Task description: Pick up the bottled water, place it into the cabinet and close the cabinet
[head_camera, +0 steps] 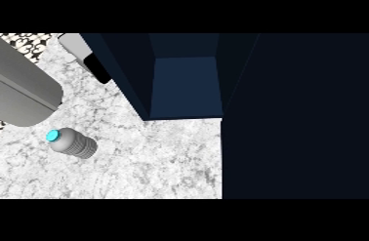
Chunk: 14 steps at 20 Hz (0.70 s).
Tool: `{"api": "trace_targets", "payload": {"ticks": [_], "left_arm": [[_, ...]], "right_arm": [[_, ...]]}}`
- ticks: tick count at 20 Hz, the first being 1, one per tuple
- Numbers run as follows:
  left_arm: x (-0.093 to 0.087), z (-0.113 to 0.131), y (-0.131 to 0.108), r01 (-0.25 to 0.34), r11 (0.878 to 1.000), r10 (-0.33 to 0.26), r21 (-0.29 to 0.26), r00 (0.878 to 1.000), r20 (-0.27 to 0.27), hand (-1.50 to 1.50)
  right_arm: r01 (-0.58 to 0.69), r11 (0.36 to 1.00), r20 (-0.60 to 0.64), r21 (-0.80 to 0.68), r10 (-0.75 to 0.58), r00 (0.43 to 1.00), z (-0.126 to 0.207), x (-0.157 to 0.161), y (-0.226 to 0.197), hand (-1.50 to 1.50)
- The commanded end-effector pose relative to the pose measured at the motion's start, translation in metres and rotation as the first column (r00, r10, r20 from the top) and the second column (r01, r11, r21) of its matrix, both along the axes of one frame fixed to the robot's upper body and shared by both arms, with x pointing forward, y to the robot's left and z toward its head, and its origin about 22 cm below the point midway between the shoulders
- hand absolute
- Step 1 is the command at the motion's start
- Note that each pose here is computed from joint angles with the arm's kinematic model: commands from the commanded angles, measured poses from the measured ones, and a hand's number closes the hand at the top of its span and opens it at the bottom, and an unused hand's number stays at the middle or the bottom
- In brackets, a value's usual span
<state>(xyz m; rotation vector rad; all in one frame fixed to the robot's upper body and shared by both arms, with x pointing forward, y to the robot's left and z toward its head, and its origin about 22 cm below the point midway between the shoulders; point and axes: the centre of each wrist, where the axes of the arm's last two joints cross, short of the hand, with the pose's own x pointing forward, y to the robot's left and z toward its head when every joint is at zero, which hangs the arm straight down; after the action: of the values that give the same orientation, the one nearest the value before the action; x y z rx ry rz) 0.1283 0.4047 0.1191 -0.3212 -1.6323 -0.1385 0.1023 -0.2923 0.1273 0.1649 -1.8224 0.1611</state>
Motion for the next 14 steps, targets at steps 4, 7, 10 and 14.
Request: {"api": "trace_targets", "payload": {"ticks": [4,7,10,14], "left_arm": [[0.045,-0.038,-0.002,0.0,0.997,0.0,0.078,1.0,0.002,-1.5],[0.059,-0.049,0.004,0.018,0.995,-0.019,0.098,1.0,0.005,-1.5],[0.073,-0.07,0.004,0.006,0.996,-0.006,0.089,1.0,-0.005,-1.5],[0.088,-0.081,-0.004,-0.006,0.996,0.006,0.086,1.0,-0.005,-1.5]], "right_arm": [[-0.063,0.994,0.068,0.087,0.057,0.996,0.029,-0.019,0.005,-1.5],[-0.068,0.993,0.066,0.094,0.062,0.996,0.036,-0.023,0.011,-1.5],[-0.091,0.992,0.078,0.093,0.084,0.993,0.031,-0.025,0.003,-1.5],[-0.062,0.992,0.062,0.111,0.055,0.997,0.018,-0.027,-0.001,-1.5]]}}
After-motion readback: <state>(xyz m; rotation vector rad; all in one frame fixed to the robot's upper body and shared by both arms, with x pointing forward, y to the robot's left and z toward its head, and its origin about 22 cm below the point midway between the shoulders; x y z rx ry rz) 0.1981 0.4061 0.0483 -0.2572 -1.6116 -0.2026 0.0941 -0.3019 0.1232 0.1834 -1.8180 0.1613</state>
